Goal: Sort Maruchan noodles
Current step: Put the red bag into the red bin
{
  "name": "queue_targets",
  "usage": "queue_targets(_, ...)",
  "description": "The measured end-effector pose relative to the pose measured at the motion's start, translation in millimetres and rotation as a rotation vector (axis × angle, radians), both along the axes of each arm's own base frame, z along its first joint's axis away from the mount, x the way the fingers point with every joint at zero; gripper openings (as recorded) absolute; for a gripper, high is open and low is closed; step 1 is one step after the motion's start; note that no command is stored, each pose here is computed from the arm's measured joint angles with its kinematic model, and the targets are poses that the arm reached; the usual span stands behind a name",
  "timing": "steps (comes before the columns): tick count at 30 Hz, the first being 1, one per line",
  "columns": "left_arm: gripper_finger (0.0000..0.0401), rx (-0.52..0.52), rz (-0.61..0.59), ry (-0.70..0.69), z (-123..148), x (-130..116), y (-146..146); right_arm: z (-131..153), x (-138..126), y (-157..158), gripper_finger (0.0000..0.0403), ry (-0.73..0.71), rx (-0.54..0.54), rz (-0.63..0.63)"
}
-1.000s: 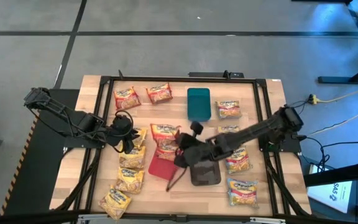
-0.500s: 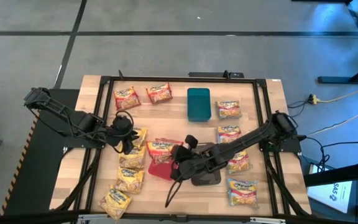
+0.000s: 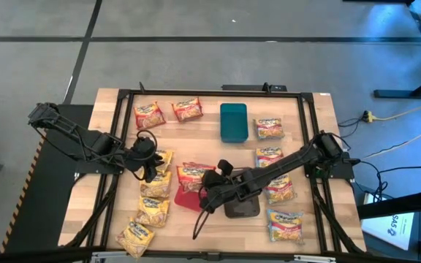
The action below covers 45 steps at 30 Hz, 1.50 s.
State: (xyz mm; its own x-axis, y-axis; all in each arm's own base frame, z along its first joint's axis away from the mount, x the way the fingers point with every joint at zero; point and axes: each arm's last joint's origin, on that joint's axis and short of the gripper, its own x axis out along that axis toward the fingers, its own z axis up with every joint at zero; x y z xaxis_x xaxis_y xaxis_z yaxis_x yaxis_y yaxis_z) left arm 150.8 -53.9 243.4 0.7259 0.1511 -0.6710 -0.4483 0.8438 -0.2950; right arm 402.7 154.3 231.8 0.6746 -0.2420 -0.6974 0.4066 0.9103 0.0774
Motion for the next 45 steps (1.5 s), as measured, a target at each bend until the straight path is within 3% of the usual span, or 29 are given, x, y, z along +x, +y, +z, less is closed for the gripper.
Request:
queue_targets(6,0.0092,-0.015,-0.009,-0.008,0.7,0.8,-0.7,-0.9,-0.7,-1.0,0.0010,0.022,-0.020,0.020)
queue_targets(16,0.0092,-0.026,-0.016,-0.006,0.7,0.8,-1.2,-1.5,1.8,-10.8,0.0107,0.031,-0.030,-0.007)
queue_targets(32,0.0092,-0.025,-0.016,-0.006,0.7,0.8,-1.1,1.8,8.0,-9.7,0.0205,-0.005,0.069,0.058)
queue_targets(39,0.0092,-0.025,-0.016,-0.005,0.7,0.8,-1.2,16.4,18.4,-34.9,0.0249,-0.032,0.057,0.015)
queue_targets(45,0.0092,-0.023,-0.017,-0.005,0.7,0.8,-1.1,21.9,20.1,-52.4,0.0255,0.051,0.166,0.037)
